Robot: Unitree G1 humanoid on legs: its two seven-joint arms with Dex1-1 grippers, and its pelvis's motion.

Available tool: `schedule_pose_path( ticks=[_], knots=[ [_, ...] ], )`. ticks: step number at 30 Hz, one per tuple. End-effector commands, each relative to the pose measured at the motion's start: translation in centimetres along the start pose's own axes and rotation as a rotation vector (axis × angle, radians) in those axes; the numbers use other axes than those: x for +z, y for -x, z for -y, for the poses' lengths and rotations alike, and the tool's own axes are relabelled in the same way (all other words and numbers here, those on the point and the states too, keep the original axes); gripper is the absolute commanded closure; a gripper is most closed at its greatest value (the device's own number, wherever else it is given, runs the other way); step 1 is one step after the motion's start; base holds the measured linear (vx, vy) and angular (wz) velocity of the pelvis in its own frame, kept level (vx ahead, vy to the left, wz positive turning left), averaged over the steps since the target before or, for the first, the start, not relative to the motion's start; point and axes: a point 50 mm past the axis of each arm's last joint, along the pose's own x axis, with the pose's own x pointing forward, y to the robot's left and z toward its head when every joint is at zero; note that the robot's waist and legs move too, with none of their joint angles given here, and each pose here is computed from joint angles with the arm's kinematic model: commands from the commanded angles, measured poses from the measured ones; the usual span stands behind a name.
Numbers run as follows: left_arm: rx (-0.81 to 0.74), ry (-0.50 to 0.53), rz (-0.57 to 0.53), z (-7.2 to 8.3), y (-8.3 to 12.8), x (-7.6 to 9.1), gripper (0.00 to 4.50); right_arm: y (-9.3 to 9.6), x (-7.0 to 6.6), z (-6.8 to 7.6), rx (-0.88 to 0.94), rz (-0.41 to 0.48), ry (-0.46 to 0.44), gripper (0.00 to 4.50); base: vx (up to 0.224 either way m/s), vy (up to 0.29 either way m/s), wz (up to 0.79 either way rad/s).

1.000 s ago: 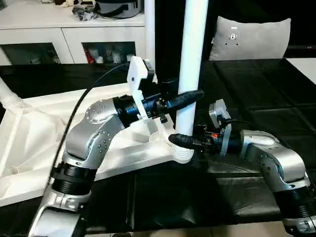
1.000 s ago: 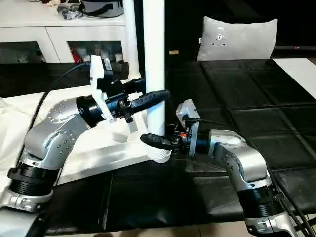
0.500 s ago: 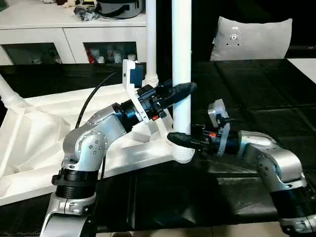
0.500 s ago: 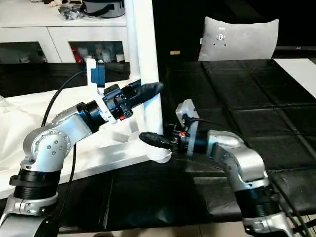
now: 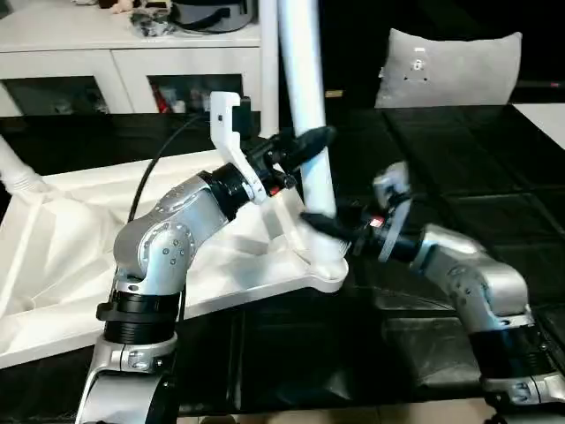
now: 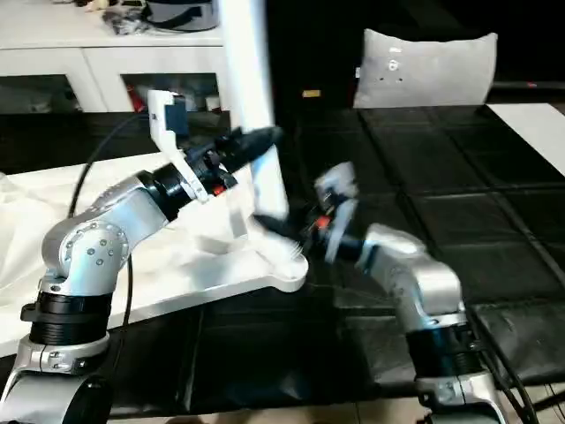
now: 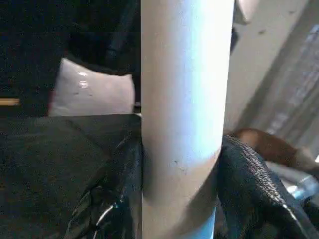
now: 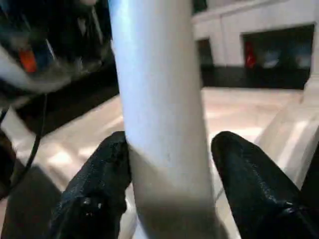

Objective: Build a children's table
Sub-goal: Insert table leg to table base

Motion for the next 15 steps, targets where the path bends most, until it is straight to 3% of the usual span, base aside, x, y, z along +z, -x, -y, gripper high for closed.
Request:
schedule_pose_path(
  ticks=[1,6,9,11,15],
  knots=[
    [0.025,-0.034,0.011,0.3,-0.3,0.3,2.57,0.2,1.1,0.3,-0.035,0.057,0.019,1.38,0.000,0.000,0.00],
    [0.076,-0.131,0.012,0.8,-1.0,0.0,2.57,0.0,1.5,-0.1,-0.063,0.100,0.079,0.96,0.000,0.000,0.00],
    [0.114,-0.191,0.018,0.9,-1.3,0.1,2.57,-0.6,1.2,-0.7,-0.097,0.059,0.094,0.71,0.000,0.000,0.00],
    [0.148,-0.229,0.031,1.2,-1.8,0.4,2.57,-2.0,0.5,-1.7,-0.141,0.013,0.157,0.63,0.000,0.000,0.00],
    [0.158,-0.253,0.048,1.9,-2.5,0.6,2.57,-3.5,-0.2,-1.6,-0.262,-0.020,0.215,0.63,0.000,0.000,0.00]
  ],
)
